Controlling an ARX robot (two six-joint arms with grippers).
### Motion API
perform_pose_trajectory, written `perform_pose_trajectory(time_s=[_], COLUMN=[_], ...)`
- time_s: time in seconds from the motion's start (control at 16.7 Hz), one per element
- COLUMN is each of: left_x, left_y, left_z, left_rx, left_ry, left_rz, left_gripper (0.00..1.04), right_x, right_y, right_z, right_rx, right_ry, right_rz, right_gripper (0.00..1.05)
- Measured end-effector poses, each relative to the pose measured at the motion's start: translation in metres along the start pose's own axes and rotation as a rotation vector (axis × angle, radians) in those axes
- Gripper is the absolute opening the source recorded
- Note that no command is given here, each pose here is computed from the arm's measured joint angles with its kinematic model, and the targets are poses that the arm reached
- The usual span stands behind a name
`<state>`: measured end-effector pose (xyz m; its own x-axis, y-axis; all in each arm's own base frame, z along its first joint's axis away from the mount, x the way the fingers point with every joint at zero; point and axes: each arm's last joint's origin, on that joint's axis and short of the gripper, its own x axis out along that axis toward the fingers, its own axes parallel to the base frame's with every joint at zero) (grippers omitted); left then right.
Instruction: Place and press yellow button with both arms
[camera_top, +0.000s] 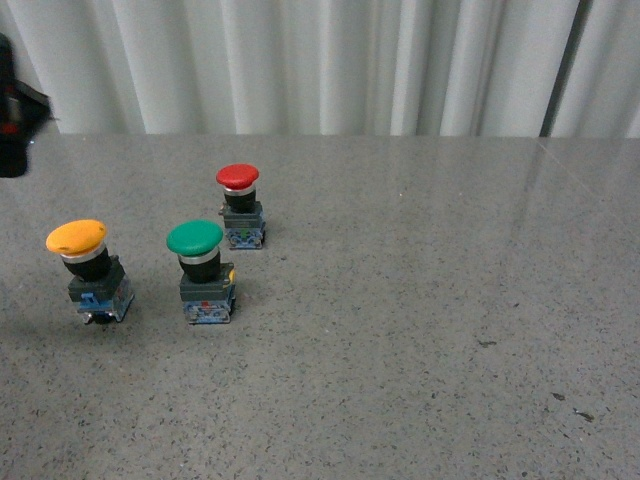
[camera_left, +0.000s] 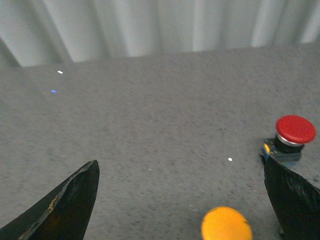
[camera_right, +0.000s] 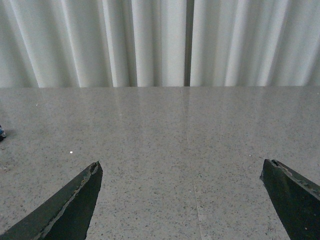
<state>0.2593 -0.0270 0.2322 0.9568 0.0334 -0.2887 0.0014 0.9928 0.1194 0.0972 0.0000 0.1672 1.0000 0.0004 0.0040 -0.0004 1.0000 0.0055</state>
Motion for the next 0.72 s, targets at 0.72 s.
perform_pose_trajectory(time_s=[0.72], left_x=[0.038], left_y=[-0.016], left_z=[-0.046], left_rx=[-0.131], left_ry=[0.267], left_rz=[-0.077], left_gripper=[0.98], right_x=[0.000], right_y=[0.000], right_z=[0.000], right_rx=[0.000], right_ry=[0.000], right_rz=[0.000], right_gripper=[0.98])
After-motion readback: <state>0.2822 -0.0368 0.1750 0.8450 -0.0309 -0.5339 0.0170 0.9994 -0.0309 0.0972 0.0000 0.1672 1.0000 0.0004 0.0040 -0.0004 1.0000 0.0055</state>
